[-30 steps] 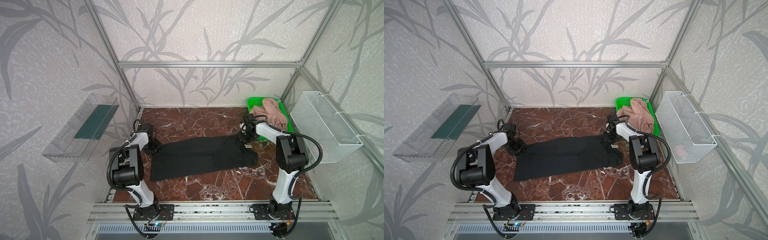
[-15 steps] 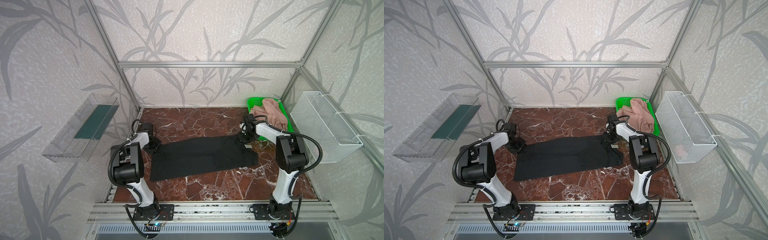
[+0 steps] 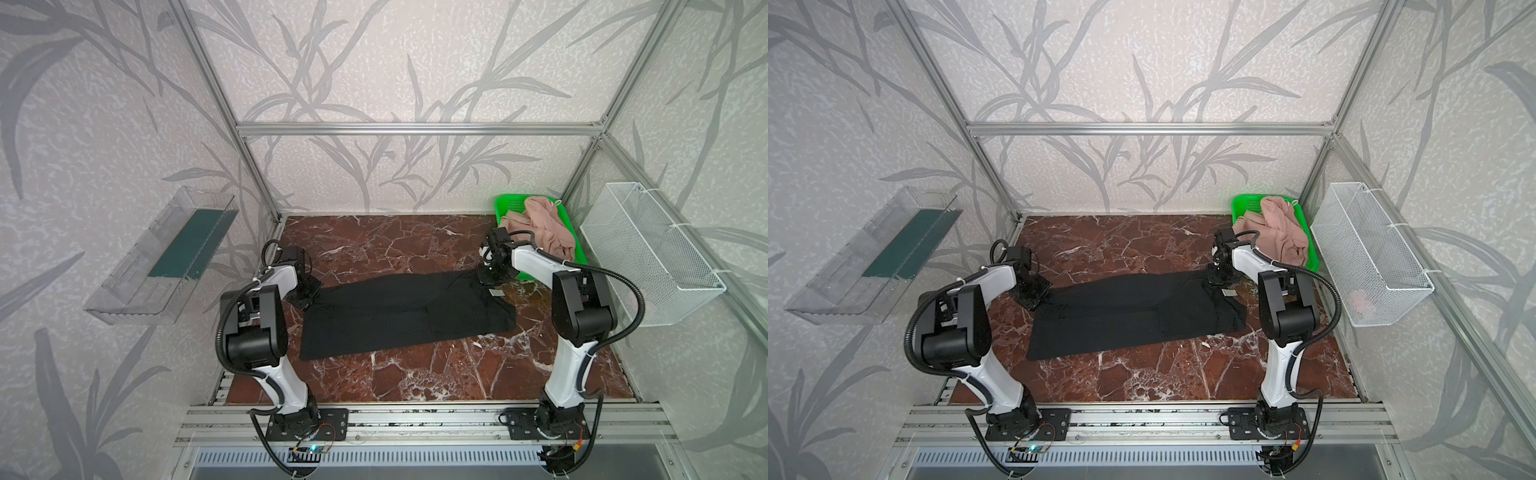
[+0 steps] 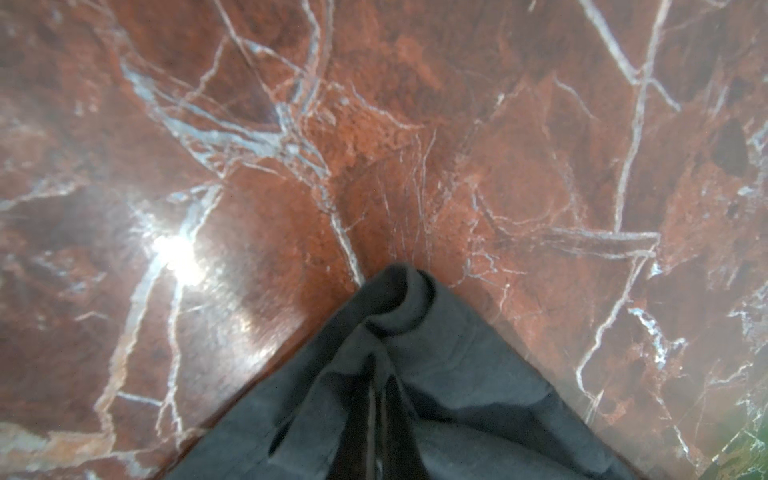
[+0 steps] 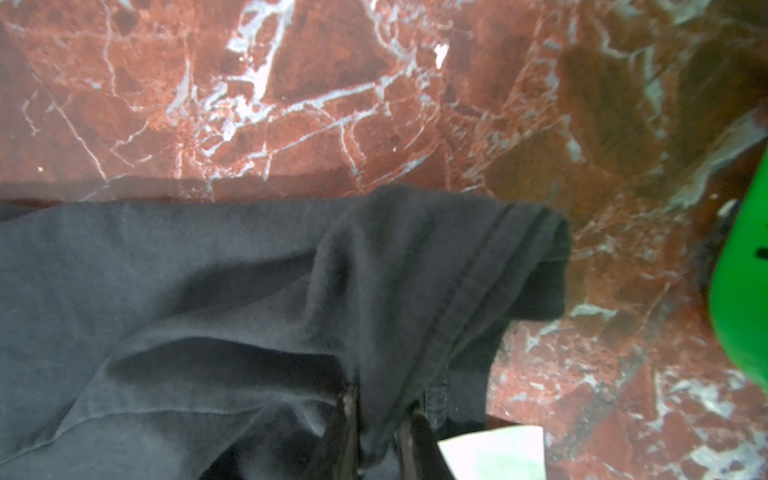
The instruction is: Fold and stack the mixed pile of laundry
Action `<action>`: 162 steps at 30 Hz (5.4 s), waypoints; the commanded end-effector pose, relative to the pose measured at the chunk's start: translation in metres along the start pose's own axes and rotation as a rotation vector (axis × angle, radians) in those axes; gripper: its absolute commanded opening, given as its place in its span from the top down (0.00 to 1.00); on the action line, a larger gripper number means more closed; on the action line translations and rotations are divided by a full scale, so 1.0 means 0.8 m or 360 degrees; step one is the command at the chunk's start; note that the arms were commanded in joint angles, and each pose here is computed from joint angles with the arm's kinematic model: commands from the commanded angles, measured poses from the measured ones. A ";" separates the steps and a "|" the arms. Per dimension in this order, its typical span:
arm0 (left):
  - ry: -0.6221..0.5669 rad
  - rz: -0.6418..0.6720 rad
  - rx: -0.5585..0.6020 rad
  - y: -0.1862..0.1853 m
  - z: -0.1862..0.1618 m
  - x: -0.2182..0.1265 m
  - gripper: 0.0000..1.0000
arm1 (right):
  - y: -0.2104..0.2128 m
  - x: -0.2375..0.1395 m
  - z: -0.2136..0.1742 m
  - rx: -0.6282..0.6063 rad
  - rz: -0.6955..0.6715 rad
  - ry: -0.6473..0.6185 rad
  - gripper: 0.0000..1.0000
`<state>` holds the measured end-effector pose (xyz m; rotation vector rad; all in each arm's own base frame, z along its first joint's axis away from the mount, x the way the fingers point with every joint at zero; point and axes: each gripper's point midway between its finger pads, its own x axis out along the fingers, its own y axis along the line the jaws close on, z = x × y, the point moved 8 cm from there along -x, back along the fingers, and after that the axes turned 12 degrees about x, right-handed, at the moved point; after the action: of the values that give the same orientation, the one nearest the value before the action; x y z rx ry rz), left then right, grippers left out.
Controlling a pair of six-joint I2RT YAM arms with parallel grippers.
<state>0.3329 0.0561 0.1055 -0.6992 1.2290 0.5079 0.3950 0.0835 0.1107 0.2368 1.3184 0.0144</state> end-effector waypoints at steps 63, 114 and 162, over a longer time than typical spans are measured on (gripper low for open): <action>0.0119 0.0428 0.0408 0.043 -0.027 -0.029 1.00 | -0.009 0.008 0.001 0.0013 -0.0044 0.0052 0.81; 0.0175 0.0460 0.0402 0.057 -0.050 -0.049 0.73 | -0.013 0.011 0.000 0.0029 -0.0023 0.0053 0.82; 0.0179 0.0323 0.0502 0.018 -0.009 -0.066 1.00 | -0.021 0.007 0.003 0.0045 -0.0041 0.0047 0.82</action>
<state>0.3055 0.0591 0.1518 -0.3712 1.4056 0.4260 0.3977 0.0712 0.1066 0.2565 1.3295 -0.0132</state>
